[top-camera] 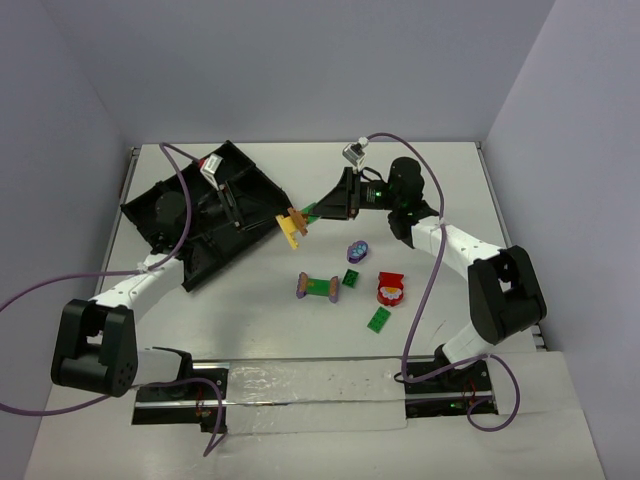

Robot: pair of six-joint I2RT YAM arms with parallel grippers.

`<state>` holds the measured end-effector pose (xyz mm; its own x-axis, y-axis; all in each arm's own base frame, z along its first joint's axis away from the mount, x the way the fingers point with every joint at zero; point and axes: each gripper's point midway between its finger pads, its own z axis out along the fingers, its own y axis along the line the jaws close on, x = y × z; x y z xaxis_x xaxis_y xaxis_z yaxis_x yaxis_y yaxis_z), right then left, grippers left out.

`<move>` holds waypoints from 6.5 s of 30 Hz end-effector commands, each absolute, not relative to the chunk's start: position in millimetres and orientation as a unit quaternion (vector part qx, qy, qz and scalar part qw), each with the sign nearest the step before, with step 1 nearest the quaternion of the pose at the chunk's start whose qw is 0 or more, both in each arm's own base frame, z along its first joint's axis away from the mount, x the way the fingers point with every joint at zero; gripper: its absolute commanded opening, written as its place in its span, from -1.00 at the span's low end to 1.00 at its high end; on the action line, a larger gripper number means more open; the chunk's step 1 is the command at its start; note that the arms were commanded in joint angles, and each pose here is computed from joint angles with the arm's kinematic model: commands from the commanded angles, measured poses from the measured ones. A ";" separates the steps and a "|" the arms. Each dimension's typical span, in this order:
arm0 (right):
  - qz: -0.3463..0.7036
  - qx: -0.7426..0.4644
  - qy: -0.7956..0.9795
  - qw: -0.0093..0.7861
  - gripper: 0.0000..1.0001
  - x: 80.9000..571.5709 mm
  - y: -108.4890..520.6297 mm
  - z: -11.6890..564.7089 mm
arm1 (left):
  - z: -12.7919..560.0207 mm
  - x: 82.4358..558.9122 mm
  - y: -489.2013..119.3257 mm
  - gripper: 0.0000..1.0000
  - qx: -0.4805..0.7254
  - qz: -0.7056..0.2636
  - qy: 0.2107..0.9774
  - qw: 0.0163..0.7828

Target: Sort the legos into containers by color

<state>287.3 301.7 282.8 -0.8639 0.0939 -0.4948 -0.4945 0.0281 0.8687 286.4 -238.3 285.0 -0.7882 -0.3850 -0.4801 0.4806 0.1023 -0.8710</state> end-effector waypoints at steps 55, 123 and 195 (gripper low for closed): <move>0.107 0.017 0.935 0.337 0.54 433.9 196.0 105.3 | 232.5 354.9 -199.6 -0.99 -0.092 -0.515 0.781 0.341; 0.408 -0.162 0.835 0.333 -1.00 326.8 392.4 198.8 | 194.0 340.1 -196.7 -1.00 -0.092 -0.495 0.806 0.311; 0.231 -0.047 0.885 0.402 -1.00 351.1 320.6 178.6 | 277.8 504.1 -116.9 0.51 -0.182 -0.264 0.823 0.468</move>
